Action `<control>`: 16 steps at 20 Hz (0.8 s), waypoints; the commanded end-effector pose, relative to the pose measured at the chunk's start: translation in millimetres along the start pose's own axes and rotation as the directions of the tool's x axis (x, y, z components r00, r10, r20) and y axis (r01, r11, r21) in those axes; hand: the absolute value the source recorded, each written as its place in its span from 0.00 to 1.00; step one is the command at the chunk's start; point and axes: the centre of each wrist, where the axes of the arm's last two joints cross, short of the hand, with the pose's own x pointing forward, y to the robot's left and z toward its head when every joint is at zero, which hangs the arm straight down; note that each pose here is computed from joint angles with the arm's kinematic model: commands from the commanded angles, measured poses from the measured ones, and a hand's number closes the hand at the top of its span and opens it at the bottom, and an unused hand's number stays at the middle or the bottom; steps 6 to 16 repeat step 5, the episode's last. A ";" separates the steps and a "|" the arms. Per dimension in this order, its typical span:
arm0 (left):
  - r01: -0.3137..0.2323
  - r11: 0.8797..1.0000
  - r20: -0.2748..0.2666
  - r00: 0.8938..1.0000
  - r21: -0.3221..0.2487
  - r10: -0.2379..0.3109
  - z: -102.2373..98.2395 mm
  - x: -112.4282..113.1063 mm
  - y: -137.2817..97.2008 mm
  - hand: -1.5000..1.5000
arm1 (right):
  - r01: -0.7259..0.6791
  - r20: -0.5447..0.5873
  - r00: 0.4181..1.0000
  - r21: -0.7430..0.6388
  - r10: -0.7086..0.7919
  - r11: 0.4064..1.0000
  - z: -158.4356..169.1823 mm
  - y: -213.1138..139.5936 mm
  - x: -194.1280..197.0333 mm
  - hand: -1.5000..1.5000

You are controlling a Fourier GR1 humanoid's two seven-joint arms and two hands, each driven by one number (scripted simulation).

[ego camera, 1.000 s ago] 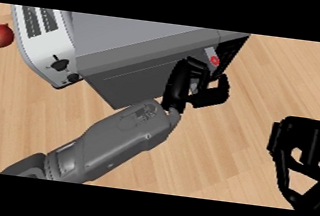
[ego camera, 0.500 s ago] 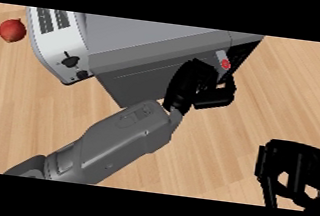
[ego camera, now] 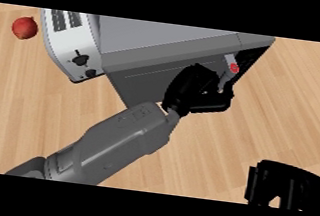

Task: Pick up the milk, place it into the microwave and close the microwave

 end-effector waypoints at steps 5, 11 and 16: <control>-0.093 0.968 -0.016 0.995 0.233 0.100 5.8 -19.6 77.2 1.00 | 0.002 0.031 1.000 -0.016 -0.002 1.000 -7.9 30.0 0.7 1.00; -0.093 0.968 -0.016 0.995 0.233 0.100 5.8 -19.6 77.2 1.00 | 0.002 0.031 1.000 -0.016 -0.002 1.000 -7.9 30.0 0.7 1.00; -0.093 0.968 -0.016 0.995 0.233 0.100 5.8 -19.6 77.2 1.00 | 0.002 0.031 1.000 -0.016 -0.002 1.000 -7.9 30.0 0.7 1.00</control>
